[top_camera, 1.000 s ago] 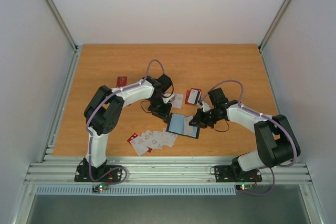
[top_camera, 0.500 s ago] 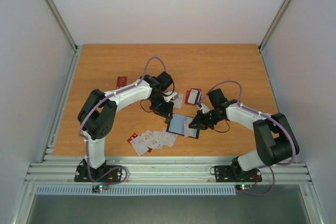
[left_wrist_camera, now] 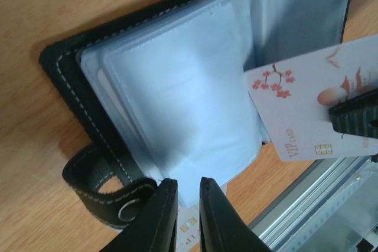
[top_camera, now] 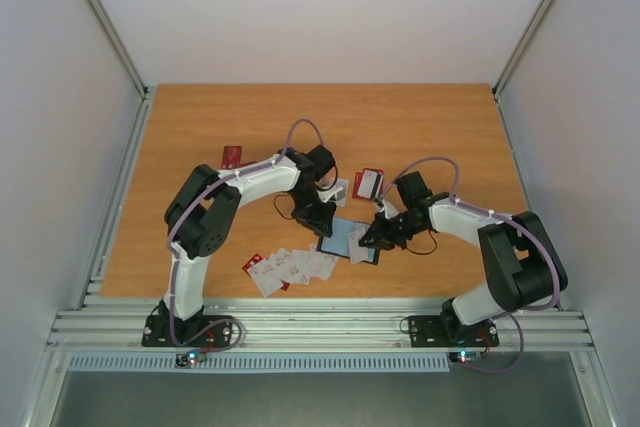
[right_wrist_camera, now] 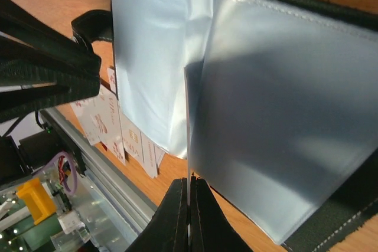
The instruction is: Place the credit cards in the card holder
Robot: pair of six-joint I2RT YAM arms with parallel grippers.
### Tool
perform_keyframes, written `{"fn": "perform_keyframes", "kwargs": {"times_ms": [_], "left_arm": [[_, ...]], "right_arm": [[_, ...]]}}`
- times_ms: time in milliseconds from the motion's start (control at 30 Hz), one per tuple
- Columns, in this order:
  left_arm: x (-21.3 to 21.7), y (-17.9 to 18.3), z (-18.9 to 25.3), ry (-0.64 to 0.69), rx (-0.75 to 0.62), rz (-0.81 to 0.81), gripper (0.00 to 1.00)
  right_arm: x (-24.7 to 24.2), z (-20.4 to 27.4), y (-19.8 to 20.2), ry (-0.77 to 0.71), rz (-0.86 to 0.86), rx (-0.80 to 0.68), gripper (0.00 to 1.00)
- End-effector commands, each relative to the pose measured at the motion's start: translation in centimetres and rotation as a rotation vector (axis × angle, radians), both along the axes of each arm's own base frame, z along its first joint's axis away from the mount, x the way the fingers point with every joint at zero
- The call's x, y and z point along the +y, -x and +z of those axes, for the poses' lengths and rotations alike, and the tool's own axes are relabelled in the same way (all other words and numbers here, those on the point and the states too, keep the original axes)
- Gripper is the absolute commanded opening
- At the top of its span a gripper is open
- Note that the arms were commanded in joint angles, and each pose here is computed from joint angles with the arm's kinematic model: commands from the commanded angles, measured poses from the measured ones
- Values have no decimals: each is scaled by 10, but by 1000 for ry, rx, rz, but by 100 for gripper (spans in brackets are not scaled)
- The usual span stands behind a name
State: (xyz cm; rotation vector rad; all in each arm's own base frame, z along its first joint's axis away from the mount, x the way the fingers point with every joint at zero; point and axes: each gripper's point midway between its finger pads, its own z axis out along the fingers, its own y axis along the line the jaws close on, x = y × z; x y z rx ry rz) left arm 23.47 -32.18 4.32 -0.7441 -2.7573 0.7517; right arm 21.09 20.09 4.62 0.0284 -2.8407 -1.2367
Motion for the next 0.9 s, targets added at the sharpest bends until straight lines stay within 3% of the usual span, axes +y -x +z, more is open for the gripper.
{"fn": "perform_keyframes", "kwargs": {"times_ms": [0, 267, 867], "left_arm": [[-10, -5, -1, 12, 5, -6, 12], [-2, -11, -21, -65, -4, 1, 6], [10, -4, -37, -138, 18, -32, 4]], "right_arm": [[-3, 1, 9, 4, 6, -16, 1], [-3, -1, 16, -16, -15, -7, 1], [8, -9, -2, -66, -15, -18, 1]]}}
